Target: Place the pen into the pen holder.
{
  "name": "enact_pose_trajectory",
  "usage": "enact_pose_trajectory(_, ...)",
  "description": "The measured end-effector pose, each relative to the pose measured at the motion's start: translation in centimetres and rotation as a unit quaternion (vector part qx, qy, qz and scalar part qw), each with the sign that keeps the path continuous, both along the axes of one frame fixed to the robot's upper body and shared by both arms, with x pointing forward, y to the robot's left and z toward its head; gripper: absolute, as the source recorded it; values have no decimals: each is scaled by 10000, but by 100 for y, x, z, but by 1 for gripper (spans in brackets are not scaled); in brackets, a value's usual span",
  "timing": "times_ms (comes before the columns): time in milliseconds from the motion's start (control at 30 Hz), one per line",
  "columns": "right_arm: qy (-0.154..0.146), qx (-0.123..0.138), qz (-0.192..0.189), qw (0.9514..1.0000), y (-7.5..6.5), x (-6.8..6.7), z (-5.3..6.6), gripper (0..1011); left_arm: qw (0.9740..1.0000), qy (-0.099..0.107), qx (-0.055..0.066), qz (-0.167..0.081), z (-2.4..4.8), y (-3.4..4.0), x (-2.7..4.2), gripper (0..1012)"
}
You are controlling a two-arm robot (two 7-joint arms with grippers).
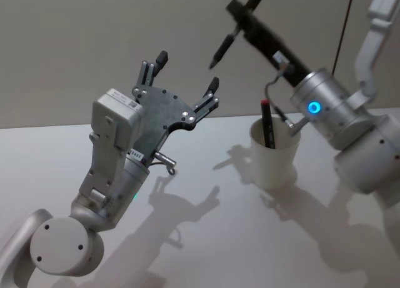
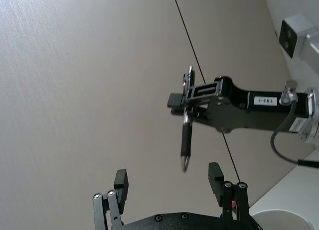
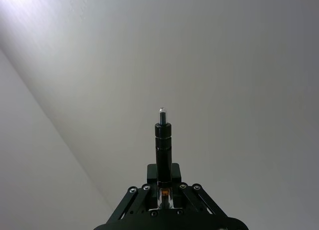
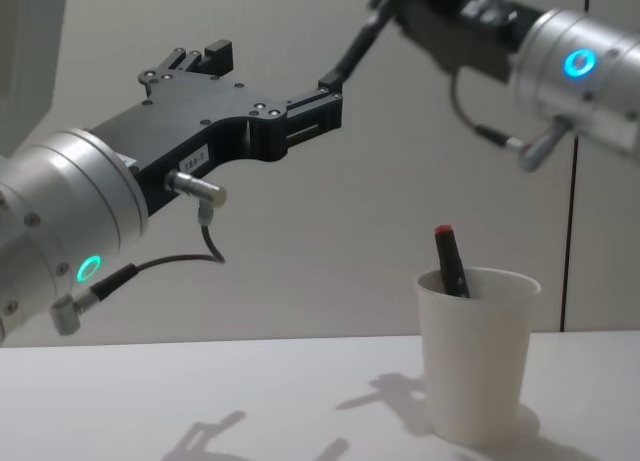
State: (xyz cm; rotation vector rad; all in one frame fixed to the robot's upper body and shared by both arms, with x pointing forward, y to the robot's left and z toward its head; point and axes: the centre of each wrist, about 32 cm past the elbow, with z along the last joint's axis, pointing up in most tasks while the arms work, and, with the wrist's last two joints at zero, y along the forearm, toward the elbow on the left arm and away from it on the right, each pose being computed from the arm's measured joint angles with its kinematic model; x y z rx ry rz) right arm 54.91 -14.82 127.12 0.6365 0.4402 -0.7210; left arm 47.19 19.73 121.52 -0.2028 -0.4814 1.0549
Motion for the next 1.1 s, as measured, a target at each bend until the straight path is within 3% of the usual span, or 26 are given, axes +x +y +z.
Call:
enact_pose_trajectory(167,-242,-123,-334,9991,-156,-9,50,145,10000,0,0,0,0,0,0,1001)
enact_pose_trajectory(300,-526,-351,-695,9956,-333,-53,89,145,10000,0,0,0,0,0,0,1001)
enact_pose_trajectory(500,-767,-611,-977,9904,-482,-127,99,146,10000,0,0,0,0,0,0,1001)
enact_pose_trajectory(767,-1252,-1226,-1379,9748,-683,-305,108,146,10000,-1,0,0,0,0,0,1000)
enact_pose_trajectory(800,-1252,-1226,-1379,9748,-683,-305,108,145,10000,-1,0,0,0,0,0,1001)
enact_pose_trajectory(967,-1512,-1603,-1546,9631,-744,-399,88,146,10000,-1,0,0,0,0,0,1001)
enact_pose_trajectory(1067,-1692,-1884,-1645,9533,-768,-460,65,145,10000,-1,0,0,0,0,0,1001)
enact_pose_trajectory(1100,-1692,-1884,-1645,9533,-768,-460,65,145,10000,-1,0,0,0,0,0,1001)
